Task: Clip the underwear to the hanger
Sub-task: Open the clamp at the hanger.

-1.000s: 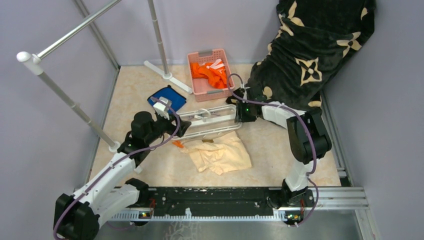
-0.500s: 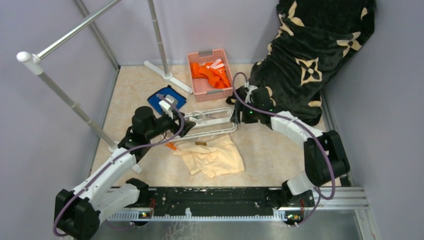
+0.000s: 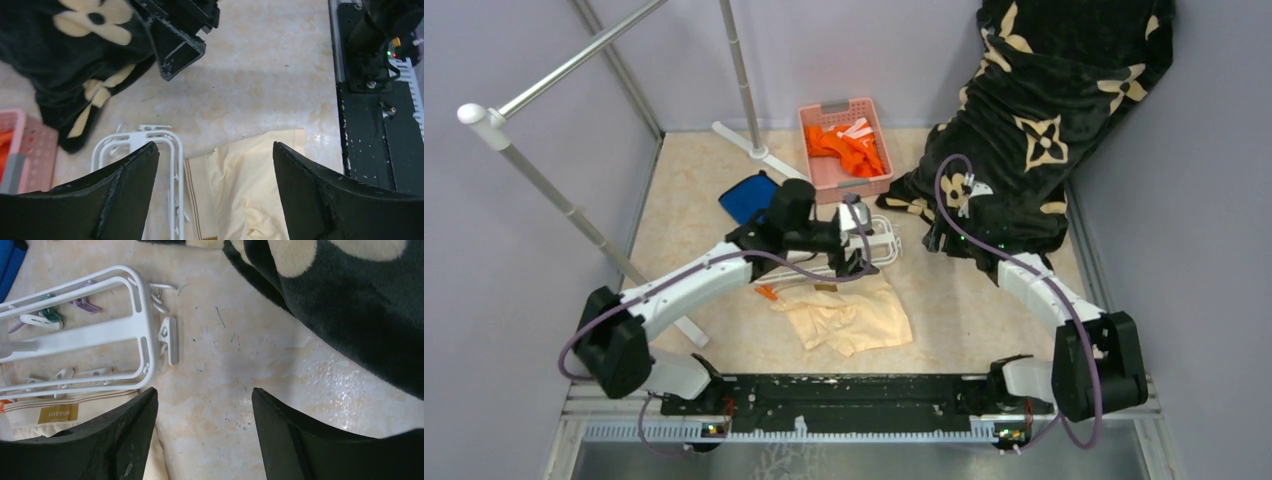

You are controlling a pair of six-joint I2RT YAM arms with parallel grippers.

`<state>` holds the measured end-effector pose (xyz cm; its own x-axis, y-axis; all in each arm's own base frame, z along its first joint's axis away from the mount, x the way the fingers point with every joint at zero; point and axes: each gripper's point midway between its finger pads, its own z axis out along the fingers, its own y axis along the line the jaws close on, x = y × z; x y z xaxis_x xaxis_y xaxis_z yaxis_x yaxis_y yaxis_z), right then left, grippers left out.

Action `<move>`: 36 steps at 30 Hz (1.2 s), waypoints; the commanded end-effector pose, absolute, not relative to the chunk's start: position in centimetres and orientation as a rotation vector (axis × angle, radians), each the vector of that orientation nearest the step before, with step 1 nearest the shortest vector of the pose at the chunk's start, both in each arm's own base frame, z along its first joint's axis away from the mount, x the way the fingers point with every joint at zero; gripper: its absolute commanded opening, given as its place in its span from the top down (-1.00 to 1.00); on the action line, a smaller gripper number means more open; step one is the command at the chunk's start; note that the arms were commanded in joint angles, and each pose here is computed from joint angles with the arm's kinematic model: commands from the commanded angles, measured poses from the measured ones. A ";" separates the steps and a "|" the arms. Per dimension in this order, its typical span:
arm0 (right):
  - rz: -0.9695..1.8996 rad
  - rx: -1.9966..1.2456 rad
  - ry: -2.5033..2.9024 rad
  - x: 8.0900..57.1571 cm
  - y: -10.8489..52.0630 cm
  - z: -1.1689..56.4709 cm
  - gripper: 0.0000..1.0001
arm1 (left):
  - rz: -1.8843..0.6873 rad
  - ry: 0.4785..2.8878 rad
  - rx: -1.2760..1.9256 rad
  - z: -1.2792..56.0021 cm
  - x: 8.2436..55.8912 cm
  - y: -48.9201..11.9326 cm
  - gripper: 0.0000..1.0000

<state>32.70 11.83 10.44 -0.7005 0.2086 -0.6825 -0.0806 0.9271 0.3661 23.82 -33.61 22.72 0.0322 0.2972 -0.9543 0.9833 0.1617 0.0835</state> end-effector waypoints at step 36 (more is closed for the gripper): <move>0.643 0.039 2.197 30.3 13.4 11.7 -0.39 | -0.526 1.771 1.682 4.6 30.2 -34.4 0.07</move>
<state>29.50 12.98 9.64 -0.7110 0.2384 -0.6615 -0.1282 0.8811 0.4553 29.37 -34.29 4.94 -0.0061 0.7175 -0.6965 0.9880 0.1120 0.1066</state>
